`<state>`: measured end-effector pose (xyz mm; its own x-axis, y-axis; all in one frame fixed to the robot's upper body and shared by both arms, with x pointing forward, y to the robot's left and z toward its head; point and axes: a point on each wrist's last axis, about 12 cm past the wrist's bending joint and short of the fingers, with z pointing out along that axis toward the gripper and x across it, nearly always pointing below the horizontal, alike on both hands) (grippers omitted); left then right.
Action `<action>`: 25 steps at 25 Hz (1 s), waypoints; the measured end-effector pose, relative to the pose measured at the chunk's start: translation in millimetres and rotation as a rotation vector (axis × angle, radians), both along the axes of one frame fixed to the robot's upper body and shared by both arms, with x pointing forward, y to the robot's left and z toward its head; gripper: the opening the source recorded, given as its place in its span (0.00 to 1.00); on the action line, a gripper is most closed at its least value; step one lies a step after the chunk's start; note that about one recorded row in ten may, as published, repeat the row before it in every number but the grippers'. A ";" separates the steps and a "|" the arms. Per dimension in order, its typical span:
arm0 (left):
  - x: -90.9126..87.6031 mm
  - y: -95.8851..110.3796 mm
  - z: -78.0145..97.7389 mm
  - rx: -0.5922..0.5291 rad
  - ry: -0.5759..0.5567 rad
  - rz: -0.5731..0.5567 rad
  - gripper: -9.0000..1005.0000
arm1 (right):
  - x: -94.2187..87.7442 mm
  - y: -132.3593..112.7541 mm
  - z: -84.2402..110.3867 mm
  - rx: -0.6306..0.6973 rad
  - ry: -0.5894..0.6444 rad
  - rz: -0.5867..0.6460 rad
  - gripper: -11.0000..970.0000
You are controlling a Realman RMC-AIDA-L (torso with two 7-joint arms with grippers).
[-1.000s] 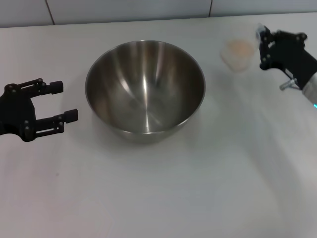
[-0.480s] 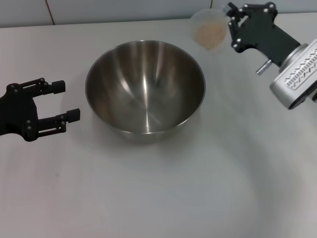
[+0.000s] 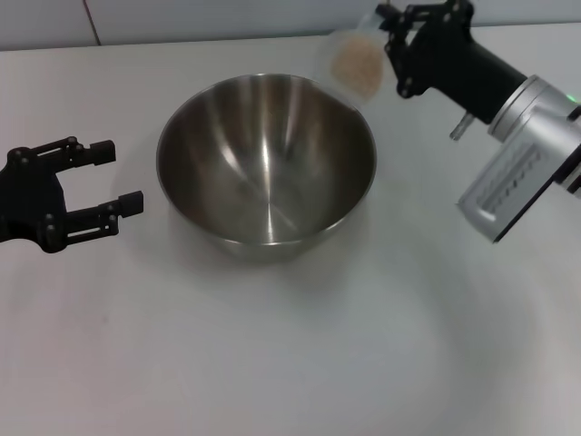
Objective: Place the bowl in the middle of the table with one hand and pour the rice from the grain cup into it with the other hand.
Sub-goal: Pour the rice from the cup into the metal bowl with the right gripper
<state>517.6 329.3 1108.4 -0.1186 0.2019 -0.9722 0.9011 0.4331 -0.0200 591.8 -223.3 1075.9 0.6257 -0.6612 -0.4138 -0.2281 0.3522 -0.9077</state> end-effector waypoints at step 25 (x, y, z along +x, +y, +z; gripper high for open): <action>2.2 -1.2 1.6 0.002 -0.006 -0.005 0.75 | -7.9 31.6 0.9 -0.545 -0.581 0.067 0.02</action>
